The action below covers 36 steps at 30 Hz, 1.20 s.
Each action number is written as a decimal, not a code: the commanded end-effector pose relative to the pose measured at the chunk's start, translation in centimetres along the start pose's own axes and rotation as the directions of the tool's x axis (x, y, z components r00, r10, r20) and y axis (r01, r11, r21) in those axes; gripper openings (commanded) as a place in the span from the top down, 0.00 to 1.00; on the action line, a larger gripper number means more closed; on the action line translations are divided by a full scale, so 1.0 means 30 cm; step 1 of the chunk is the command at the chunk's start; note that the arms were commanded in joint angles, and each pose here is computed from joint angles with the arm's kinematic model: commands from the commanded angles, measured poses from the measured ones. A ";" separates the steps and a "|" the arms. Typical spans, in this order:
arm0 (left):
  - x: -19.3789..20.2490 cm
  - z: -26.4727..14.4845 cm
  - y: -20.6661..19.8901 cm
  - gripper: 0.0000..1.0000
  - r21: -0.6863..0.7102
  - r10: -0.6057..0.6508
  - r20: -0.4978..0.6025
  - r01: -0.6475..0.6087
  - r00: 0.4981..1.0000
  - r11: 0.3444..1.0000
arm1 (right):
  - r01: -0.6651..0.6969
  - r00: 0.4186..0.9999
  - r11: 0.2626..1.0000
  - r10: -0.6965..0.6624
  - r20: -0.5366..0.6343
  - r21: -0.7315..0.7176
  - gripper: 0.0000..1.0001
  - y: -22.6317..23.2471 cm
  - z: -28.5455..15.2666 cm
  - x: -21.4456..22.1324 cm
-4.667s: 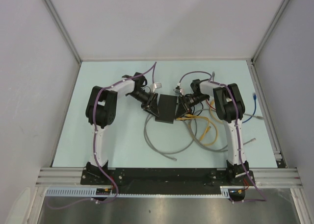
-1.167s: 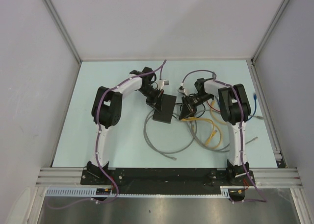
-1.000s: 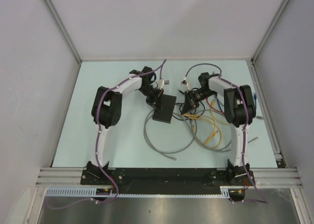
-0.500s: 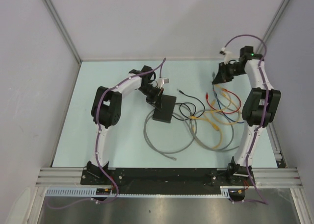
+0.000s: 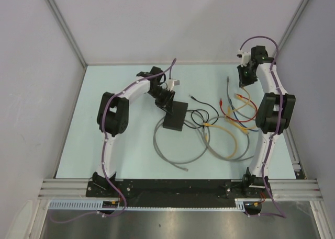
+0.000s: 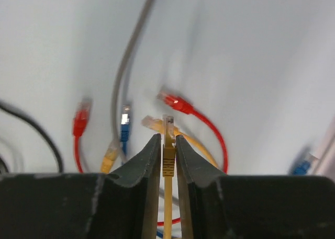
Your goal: Pull the plug from the switch port
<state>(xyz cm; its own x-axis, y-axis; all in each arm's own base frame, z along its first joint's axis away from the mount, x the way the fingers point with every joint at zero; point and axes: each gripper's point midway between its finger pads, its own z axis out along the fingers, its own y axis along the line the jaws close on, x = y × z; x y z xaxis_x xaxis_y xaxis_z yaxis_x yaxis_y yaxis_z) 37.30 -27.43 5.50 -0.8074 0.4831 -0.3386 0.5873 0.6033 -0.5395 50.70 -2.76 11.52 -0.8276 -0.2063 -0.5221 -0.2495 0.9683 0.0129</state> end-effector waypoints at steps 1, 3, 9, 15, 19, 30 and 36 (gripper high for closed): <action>-0.063 -0.093 0.058 0.64 -0.121 0.030 0.069 -0.021 0.997 0.992 | -0.076 0.995 0.964 0.057 0.081 0.255 0.75 -0.182 -0.049 -0.080; -0.073 -0.110 0.057 0.63 -0.125 0.034 0.081 -0.023 0.996 0.992 | -0.073 0.993 0.973 0.050 0.111 0.218 0.55 -0.170 -0.069 -0.109; -0.101 -0.205 0.076 0.42 -0.200 0.017 0.136 0.011 0.991 0.980 | -0.147 0.985 0.959 0.120 0.123 0.241 0.00 -0.161 -0.103 -0.106; -0.128 -0.418 0.069 0.00 -0.244 -0.034 0.235 0.092 0.971 0.965 | -0.170 0.984 0.951 0.149 0.101 0.259 0.00 -0.110 -0.139 -0.148; -0.198 -0.559 0.068 0.00 -0.316 0.033 0.247 0.048 0.969 0.948 | -0.136 0.991 0.951 0.124 0.058 0.280 0.00 -0.024 -0.160 -0.204; -0.357 -0.737 0.251 0.00 -0.616 0.152 0.404 0.146 0.902 0.774 | -0.054 0.996 0.992 0.062 -0.068 0.110 0.00 0.386 -0.019 -0.171; -0.419 -0.814 0.141 0.00 -0.661 0.242 0.465 0.153 0.852 0.734 | -0.008 0.991 0.988 -0.014 0.136 0.157 0.00 0.432 -0.120 -0.360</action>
<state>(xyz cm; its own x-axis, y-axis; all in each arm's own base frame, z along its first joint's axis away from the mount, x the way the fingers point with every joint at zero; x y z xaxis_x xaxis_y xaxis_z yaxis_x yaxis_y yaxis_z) 50.22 -14.35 16.31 -0.7519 0.3405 -0.5646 0.4093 0.9124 0.0052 51.96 11.09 12.49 -0.8767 -0.2175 -0.4290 -0.2042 0.9759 -0.0774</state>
